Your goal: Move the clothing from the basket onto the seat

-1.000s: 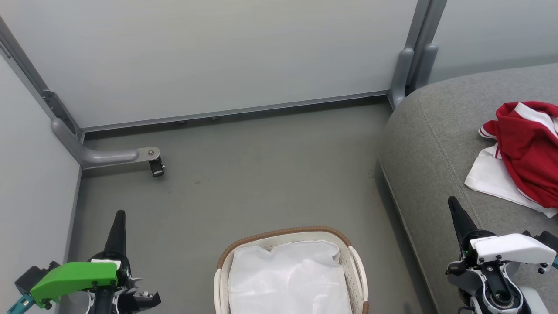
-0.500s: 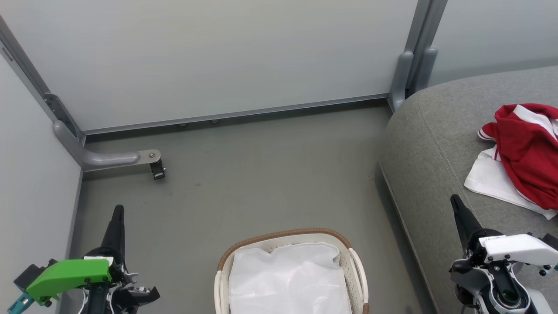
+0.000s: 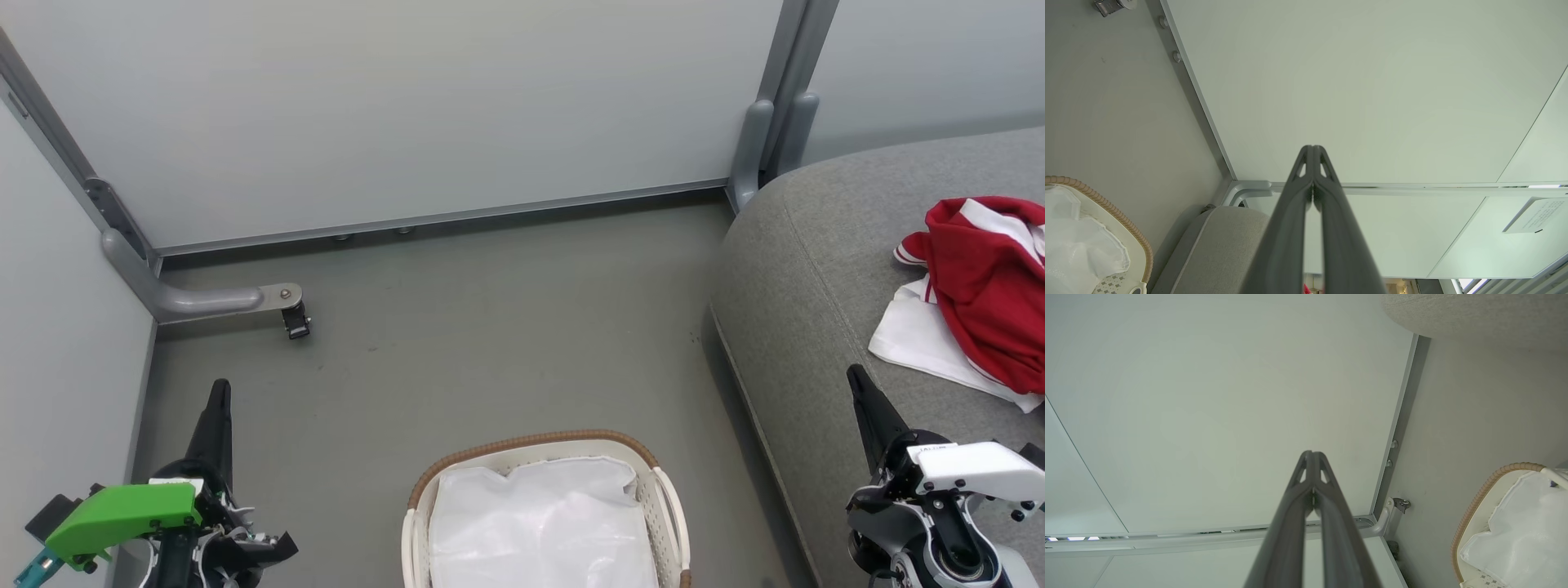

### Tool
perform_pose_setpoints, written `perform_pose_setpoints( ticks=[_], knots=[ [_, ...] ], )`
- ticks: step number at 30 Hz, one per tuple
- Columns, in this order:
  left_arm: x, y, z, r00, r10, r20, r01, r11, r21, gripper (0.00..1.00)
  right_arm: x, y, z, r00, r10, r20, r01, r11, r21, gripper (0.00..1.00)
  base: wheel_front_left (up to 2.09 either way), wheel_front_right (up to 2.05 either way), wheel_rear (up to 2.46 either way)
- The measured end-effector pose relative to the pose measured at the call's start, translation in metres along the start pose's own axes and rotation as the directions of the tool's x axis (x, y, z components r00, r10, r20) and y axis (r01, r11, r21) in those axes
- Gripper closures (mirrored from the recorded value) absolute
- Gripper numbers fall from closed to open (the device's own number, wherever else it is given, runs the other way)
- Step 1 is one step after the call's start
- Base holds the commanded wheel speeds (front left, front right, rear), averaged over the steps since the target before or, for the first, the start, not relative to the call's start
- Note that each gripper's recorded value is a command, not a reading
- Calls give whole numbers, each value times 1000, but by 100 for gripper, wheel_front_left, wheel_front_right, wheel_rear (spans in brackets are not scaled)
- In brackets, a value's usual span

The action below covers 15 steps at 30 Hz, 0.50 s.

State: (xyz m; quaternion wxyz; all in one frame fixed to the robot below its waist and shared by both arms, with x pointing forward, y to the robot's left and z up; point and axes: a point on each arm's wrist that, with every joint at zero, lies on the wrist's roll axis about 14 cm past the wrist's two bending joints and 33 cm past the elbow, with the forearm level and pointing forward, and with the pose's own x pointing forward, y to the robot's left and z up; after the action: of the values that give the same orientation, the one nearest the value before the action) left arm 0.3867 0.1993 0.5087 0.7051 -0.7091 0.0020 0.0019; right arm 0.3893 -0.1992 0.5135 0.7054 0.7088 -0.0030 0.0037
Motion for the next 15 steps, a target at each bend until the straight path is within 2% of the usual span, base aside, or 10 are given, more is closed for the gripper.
perform_pose_setpoints(
  ticks=[15],
  knots=[
    [0, 0, 0, 1000, 0, 0, 0, 1000, 0, 100, 0, 0, 0, 1000, 0, 0, 0, 1000, 0, 100, 0, 0, 0]
  ],
)
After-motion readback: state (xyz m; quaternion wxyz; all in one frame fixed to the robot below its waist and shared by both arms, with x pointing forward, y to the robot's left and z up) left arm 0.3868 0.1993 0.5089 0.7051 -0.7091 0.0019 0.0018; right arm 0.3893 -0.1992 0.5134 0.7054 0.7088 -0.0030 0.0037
